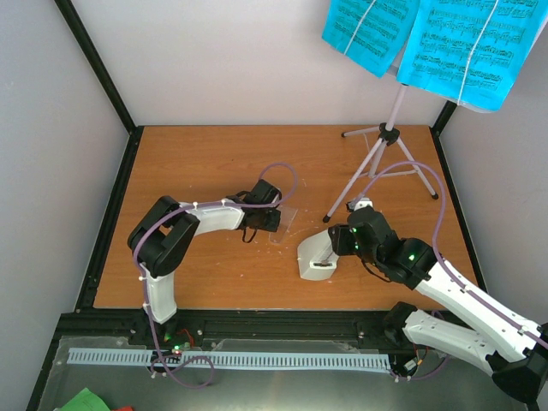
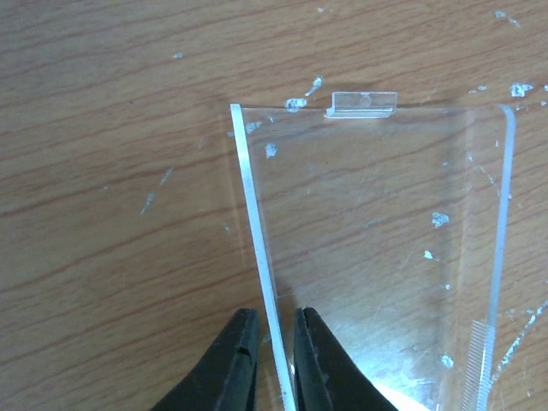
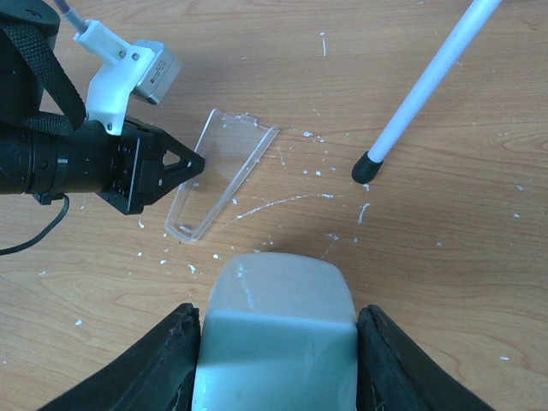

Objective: Pack up the instrument practice props

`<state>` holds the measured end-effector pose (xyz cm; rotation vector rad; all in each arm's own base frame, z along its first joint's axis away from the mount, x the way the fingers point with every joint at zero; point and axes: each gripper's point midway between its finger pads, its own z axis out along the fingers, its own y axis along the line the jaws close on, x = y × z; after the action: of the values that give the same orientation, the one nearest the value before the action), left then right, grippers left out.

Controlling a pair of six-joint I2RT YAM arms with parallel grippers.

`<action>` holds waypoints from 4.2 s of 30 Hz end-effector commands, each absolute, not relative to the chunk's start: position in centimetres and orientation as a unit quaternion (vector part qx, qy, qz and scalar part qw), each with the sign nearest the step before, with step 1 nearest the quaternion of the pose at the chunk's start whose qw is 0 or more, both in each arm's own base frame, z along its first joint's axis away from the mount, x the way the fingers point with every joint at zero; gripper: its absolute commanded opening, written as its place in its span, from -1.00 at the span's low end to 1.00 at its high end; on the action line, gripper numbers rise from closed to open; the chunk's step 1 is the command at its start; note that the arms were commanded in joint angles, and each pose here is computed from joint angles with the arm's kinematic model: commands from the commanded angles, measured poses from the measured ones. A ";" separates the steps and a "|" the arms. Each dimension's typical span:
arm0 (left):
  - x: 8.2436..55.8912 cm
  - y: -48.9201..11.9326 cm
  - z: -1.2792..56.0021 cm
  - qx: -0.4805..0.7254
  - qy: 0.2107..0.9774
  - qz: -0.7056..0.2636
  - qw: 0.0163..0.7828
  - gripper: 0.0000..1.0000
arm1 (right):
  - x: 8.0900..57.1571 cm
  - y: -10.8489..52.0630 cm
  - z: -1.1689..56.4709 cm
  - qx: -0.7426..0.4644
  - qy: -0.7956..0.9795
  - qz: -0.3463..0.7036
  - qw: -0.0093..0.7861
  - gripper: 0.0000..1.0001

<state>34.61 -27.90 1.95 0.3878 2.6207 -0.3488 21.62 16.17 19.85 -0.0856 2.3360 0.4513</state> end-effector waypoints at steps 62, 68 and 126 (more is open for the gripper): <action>31.8 -19.6 25.2 0.061 0.850 -0.276 0.444 0.99 | 33.0 26.2 27.2 -0.037 0.867 0.115 0.484 0.66; 29.3 -21.0 31.0 0.116 0.806 -0.342 0.469 0.99 | 30.3 23.3 30.7 -0.037 0.848 0.148 0.507 0.92; 30.9 -25.0 28.5 0.285 0.751 -0.330 0.496 0.99 | 29.3 26.9 10.5 -0.135 0.823 0.449 0.319 -0.03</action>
<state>30.85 -24.28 26.70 0.6917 1.8665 -0.7320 28.87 25.40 8.21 -0.2463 2.2663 1.1716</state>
